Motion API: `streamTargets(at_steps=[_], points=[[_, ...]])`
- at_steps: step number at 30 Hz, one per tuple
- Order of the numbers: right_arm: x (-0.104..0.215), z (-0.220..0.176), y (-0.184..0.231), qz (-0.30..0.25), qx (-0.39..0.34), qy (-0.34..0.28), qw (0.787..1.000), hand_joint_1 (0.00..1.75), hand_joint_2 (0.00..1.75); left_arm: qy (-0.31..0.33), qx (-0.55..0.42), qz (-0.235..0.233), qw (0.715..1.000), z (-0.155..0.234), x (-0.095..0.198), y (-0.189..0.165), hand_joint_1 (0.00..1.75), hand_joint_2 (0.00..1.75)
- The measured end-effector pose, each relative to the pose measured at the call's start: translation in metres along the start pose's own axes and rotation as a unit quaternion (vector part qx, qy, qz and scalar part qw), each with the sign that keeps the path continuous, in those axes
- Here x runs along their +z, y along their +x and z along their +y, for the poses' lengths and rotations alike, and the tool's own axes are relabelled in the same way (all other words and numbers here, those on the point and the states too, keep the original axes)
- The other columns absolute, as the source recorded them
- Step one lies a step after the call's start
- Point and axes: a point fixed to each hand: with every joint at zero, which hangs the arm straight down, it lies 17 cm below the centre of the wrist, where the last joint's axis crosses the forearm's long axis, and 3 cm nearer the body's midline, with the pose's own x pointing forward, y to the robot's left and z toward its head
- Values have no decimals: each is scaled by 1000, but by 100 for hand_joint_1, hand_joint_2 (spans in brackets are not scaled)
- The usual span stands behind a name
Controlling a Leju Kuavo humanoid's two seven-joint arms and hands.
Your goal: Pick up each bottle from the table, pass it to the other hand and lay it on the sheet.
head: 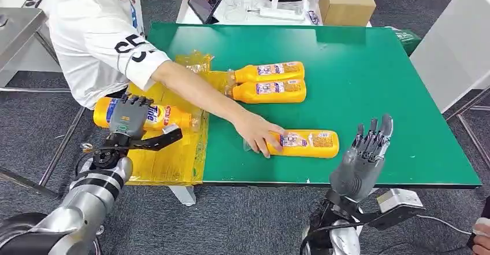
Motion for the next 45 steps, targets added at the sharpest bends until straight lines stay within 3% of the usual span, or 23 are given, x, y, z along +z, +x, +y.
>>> streamTargets(at_steps=[13, 26, 27, 28, 33, 34, 45], points=[[12, -1, -38, 47, 6, 1, 999, 0, 175, -47, 155, 39, 986, -33, 18, -7, 175, 175], [20, 2, -61, 85, -4, 4, 996, 0, 175, -82, 140, 51, 985, -64, 44, -4, 175, 175], [21, 2, -61, 86, -5, 5, 996, 0, 175, -83, 138, 50, 986, -65, 45, -4, 61, 175], [21, 2, -63, 88, -5, 5, 996, 0, 175, -84, 137, 49, 986, -65, 45, -3, 0, 175], [21, 3, -66, 91, -5, 8, 996, 0, 175, -101, 162, 40, 981, -72, 48, 4, 0, 175], [21, 3, -67, 92, -4, 8, 996, 0, 175, -108, 173, 39, 978, -75, 49, 6, 0, 0], [19, -9, -69, 90, 7, -23, 996, 0, 175, -145, 227, 27, 963, -84, 51, 18, 0, 0]])
